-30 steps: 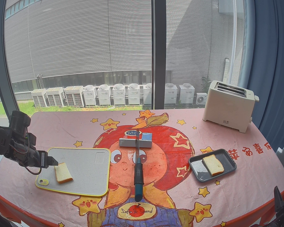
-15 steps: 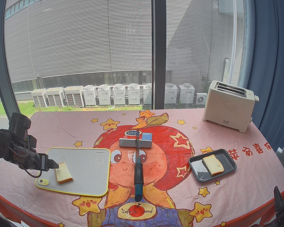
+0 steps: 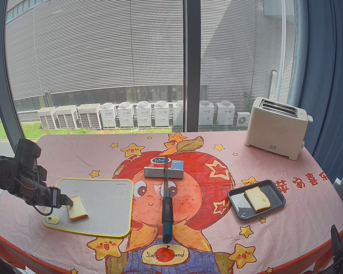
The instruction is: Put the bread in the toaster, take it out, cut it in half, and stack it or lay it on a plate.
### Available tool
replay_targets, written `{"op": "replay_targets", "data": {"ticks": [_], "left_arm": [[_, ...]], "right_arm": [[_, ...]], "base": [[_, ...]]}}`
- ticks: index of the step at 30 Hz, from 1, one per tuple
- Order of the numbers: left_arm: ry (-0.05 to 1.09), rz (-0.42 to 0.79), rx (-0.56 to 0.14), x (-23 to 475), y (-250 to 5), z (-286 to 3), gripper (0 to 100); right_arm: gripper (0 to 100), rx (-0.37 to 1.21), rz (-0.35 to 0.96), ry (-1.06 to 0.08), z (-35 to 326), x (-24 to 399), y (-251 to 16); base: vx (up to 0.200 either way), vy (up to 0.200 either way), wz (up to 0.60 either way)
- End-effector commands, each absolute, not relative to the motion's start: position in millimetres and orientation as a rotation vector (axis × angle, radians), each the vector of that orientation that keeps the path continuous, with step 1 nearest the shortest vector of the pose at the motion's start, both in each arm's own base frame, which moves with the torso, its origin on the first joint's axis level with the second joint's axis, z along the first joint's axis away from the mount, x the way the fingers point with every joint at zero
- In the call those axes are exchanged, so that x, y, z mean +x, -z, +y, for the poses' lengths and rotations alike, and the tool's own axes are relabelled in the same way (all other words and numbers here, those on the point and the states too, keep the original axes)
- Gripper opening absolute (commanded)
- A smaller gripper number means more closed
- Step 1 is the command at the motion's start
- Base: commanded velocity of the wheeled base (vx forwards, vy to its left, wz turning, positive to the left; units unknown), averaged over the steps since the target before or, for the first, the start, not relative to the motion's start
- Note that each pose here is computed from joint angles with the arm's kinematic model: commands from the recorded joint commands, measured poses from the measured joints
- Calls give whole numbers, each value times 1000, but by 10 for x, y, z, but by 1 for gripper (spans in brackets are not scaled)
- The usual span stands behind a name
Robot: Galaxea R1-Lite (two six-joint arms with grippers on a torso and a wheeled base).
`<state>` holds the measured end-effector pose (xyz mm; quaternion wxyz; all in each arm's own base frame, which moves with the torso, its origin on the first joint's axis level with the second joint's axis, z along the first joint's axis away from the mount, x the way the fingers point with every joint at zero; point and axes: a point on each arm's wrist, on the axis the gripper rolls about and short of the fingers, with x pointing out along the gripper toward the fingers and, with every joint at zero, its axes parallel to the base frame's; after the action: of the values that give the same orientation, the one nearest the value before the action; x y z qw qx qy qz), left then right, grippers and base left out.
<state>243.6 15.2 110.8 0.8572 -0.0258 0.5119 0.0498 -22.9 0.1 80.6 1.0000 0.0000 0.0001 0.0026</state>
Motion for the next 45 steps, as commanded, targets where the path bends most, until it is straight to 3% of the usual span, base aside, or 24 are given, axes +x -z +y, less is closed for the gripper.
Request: {"op": "replay_targets", "data": {"ticks": [1, 7, 8, 33, 45], "left_arm": [[-110, 1101, -56, 2467, -1045, 166, 100], [-105, 1103, -52, 2461, -1045, 162, 100], [-106, 1103, -51, 2461, -1045, 162, 0], [-106, 1043, -55, 2474, -1087, 159, 0], [-93, 905, -60, 2302, -1418, 132, 0]], "right_arm": [[100, 0, 2, -6, 1, -229, -756], [100, 0, 0, -6, 1, -229, -757], [100, 0, 2, -6, 1, -229, -756], [100, 0, 0, -6, 1, -229, -757], [100, 0, 0, -6, 1, -229, -757]], "base": [[0, 0, 0], [0, 0, 0], [0, 0, 0], [0, 0, 0], [0, 0, 0]]}}
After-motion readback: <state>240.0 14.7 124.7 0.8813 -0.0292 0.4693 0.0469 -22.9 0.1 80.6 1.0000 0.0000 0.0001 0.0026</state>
